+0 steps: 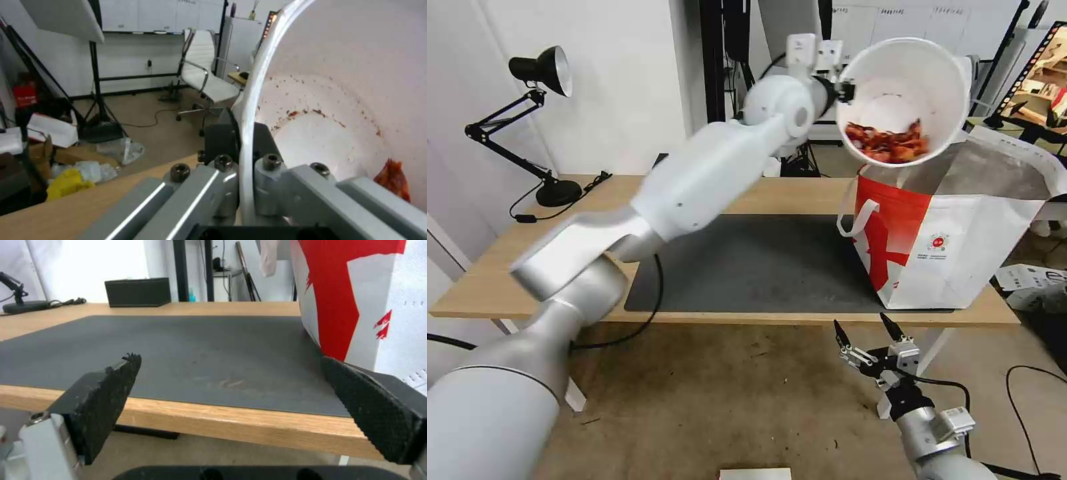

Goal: Pick up the trash from the table and place it into the takeout bag.

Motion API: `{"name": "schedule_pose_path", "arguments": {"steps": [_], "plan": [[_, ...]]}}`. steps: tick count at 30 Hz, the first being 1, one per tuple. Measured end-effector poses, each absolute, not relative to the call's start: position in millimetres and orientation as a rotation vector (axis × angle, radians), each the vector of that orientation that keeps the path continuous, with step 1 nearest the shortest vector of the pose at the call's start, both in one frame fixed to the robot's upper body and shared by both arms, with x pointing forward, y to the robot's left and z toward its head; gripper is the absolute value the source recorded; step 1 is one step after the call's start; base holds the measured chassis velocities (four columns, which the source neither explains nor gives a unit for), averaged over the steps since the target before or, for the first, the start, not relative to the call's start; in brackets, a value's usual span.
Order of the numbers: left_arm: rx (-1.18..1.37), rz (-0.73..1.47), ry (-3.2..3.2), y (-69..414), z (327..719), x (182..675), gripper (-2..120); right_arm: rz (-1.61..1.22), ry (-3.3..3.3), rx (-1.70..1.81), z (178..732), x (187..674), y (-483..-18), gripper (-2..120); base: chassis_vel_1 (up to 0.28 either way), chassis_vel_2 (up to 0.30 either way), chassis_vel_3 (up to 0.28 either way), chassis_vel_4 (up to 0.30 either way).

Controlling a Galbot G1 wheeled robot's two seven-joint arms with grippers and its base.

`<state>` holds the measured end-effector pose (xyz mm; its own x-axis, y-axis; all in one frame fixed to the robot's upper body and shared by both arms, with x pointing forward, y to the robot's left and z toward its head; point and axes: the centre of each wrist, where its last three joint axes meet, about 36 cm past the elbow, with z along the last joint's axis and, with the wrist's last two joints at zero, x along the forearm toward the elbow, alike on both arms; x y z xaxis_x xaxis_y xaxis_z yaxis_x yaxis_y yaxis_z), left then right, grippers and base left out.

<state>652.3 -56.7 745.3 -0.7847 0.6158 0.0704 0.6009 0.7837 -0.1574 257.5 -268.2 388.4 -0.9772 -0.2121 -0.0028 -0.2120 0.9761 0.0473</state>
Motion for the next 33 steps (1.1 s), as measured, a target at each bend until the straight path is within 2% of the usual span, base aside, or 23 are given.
{"name": "schedule_pose_path", "arguments": {"steps": [7, 9, 13, 33], "plan": [[-0.995, 0.129, -2.934, -79.9, 712.5, 648.7, 0, -0.074, -3.120, 0.335, 388.4, 257.5, -268.2, 100, 0.000, 0.000, 0.000, 0.000], [-1.024, 0.054, -3.013, -86.6, 686.9, 646.0, 0, -0.074, -3.120, 0.335, 388.4, 257.5, -268.2, 100, 0.000, 0.000, 0.000, 0.000], [-1.061, -0.048, -3.067, -90.1, 664.9, 641.3, 0, -0.074, -3.120, 0.335, 388.4, 257.5, -268.2, 100, 0.000, 0.000, 0.000, 0.000], [-1.251, -0.087, -2.897, -103.4, 645.3, 620.2, 0, -0.074, -3.120, 0.335, 388.4, 257.5, -268.2, 100, 0.000, 0.000, 0.000, 0.000]]}}
